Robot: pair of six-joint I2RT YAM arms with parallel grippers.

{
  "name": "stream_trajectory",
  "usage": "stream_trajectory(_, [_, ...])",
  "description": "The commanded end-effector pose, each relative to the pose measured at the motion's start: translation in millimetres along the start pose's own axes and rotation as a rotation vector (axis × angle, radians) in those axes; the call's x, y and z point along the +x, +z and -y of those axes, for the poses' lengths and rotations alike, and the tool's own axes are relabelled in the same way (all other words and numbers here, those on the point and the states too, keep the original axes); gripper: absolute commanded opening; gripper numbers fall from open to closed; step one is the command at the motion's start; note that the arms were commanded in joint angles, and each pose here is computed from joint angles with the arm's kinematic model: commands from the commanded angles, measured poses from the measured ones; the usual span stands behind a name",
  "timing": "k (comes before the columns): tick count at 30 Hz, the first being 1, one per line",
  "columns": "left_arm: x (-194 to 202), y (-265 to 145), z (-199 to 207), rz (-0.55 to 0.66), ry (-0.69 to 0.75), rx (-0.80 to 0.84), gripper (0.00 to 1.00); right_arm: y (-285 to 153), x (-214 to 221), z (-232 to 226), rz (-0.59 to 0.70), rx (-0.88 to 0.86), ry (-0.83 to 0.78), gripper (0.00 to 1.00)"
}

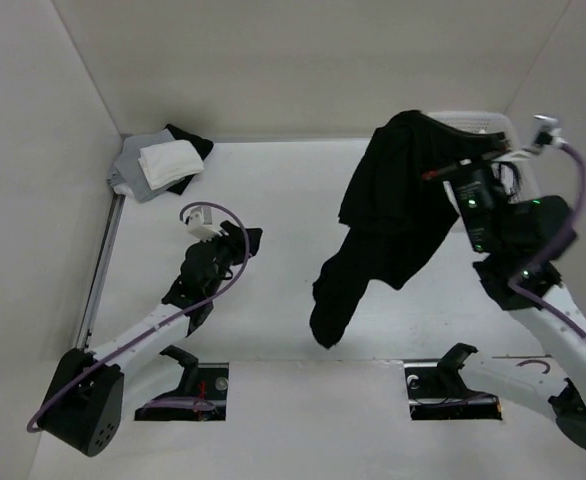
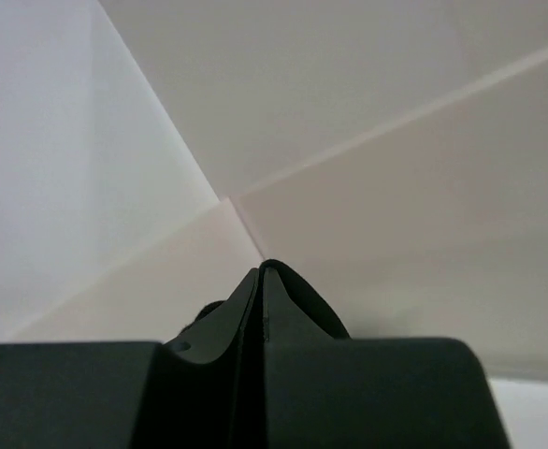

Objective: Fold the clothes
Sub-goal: Move the tank top to the center of the board

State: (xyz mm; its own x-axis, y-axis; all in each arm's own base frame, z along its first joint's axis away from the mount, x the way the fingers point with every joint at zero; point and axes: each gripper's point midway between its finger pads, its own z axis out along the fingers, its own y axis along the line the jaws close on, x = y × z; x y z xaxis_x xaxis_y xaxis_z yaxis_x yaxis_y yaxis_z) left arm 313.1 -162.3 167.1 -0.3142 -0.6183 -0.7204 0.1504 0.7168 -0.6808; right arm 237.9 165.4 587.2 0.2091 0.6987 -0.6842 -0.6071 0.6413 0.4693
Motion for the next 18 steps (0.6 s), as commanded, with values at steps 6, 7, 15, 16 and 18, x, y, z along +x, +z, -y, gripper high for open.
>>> stream_trajectory(6, [11.8, -13.1, -49.5, -0.031, -0.003, -0.161, 0.43, 52.6, 291.7, 220.4, -0.502, 0.301, 0.167, 0.19])
stream_trajectory(7, [21.4, -13.6, -50.5, -0.062, 0.014, -0.167, 0.43, 55.0, 301.3, 234.3, -0.524, 0.336, 0.174, 0.23])
stream_trajectory(15, [71.3, -23.5, -71.1, -0.199, 0.152, -0.275, 0.39, -36.2, 320.8, 214.8, -0.64, 0.441, 0.022, 0.23])
stream_trajectory(16, [72.9, -23.6, -72.2, -0.206, 0.158, -0.284, 0.39, -52.1, 326.5, 211.2, -0.668, 0.452, 0.026, 0.15])
stream_trajectory(18, [75.0, -24.6, -74.9, -0.219, 0.168, -0.303, 0.37, -124.3, 359.3, 183.8, -0.82, 0.448, 0.058, 0.03])
